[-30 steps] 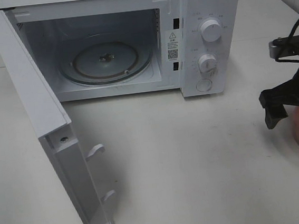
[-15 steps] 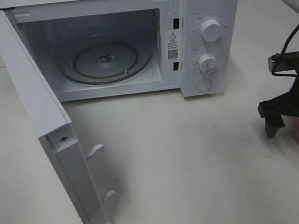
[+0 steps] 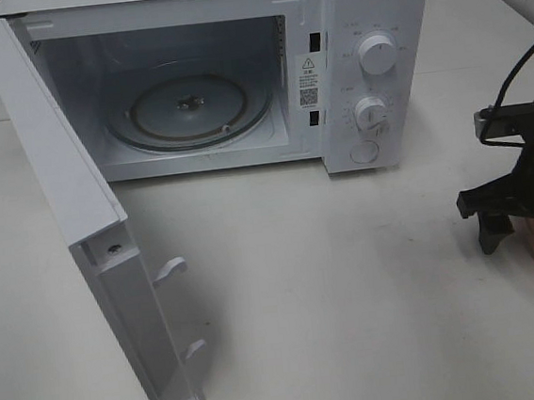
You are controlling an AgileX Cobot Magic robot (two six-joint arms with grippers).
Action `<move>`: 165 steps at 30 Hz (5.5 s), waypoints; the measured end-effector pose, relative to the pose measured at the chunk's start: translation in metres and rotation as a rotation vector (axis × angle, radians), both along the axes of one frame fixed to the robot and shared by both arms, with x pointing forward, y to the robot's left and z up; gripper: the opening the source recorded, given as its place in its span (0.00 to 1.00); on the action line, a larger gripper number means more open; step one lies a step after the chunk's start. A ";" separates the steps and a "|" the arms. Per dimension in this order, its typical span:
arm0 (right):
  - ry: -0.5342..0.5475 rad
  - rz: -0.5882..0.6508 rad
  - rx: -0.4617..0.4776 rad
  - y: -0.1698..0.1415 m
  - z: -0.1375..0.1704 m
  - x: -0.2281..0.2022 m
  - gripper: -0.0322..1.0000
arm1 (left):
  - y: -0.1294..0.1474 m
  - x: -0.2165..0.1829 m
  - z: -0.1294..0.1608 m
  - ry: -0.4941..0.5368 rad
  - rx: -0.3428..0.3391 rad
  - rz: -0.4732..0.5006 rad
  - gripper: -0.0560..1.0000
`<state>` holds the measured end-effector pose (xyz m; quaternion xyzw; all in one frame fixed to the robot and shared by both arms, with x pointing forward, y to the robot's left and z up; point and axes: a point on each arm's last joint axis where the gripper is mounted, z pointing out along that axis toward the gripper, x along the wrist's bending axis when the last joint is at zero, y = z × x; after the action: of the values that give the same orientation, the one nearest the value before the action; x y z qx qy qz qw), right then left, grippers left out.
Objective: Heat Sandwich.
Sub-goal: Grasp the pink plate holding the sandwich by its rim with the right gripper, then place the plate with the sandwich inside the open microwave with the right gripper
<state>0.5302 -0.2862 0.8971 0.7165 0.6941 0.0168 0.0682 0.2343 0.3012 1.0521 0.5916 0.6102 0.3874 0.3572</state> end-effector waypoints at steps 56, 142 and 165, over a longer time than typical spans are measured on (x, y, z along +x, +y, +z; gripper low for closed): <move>0.029 0.197 -0.220 0.041 0.052 -0.041 0.05 | 0.000 0.000 0.000 0.000 0.000 0.000 0.97; -0.094 1.748 -0.318 0.164 0.081 -0.170 0.06 | 0.000 0.000 0.000 0.000 0.000 0.000 0.97; -0.117 2.074 -0.259 0.145 0.080 -0.137 0.06 | 0.000 0.000 0.000 0.000 0.000 0.000 0.97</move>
<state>0.3937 -0.1415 0.9767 -0.2448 0.9604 0.0273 0.1301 0.2343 0.3012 1.0521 0.5916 0.6102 0.3874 0.3572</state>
